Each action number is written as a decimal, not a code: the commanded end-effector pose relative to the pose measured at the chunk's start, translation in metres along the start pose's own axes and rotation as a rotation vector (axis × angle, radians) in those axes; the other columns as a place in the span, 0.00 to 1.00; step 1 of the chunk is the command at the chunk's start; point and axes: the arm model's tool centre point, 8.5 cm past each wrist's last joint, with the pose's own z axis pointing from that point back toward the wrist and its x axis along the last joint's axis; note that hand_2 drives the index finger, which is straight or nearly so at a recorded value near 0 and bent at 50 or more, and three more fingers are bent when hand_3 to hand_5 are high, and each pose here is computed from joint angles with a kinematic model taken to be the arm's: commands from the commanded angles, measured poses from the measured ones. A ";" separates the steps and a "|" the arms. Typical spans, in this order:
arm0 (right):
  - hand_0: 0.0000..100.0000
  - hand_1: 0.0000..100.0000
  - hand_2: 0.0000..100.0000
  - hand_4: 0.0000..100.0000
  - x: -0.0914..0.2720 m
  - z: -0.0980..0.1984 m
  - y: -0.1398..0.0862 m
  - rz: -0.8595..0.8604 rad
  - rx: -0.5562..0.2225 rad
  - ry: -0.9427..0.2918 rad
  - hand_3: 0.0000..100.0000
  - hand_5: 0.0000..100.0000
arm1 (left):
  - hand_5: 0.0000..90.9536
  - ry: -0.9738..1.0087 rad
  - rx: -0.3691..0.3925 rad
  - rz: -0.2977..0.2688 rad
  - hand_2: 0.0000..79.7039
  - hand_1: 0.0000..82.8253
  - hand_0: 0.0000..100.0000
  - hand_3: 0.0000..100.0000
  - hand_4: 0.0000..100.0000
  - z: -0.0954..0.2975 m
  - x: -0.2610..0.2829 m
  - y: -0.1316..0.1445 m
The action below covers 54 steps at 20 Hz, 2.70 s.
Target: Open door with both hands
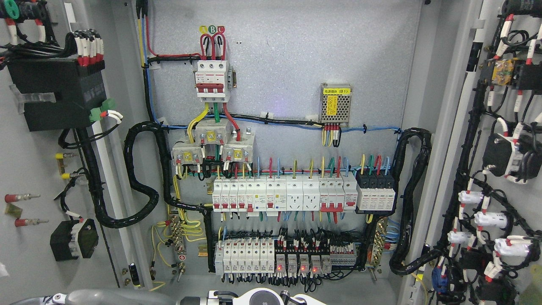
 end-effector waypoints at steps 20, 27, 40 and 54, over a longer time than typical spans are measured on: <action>0.22 0.00 0.00 0.00 0.019 0.028 -0.007 -0.026 -0.083 -0.171 0.00 0.00 | 0.00 0.002 -0.001 0.001 0.03 0.00 0.29 0.03 0.03 0.000 -0.001 -0.001; 0.22 0.00 0.00 0.00 -0.019 0.086 -0.027 -0.055 -0.370 -0.217 0.00 0.00 | 0.00 0.002 -0.001 0.001 0.04 0.00 0.29 0.03 0.03 0.000 -0.001 -0.001; 0.22 0.00 0.00 0.00 -0.050 0.194 0.035 0.123 -0.784 -0.233 0.00 0.00 | 0.00 -0.053 -0.022 -0.005 0.03 0.00 0.29 0.03 0.03 -0.002 0.012 -0.006; 0.22 0.00 0.00 0.00 -0.117 0.350 0.159 0.245 -1.193 -0.023 0.00 0.00 | 0.00 -0.872 -0.527 -0.427 0.04 0.00 0.29 0.03 0.03 0.120 0.134 -0.069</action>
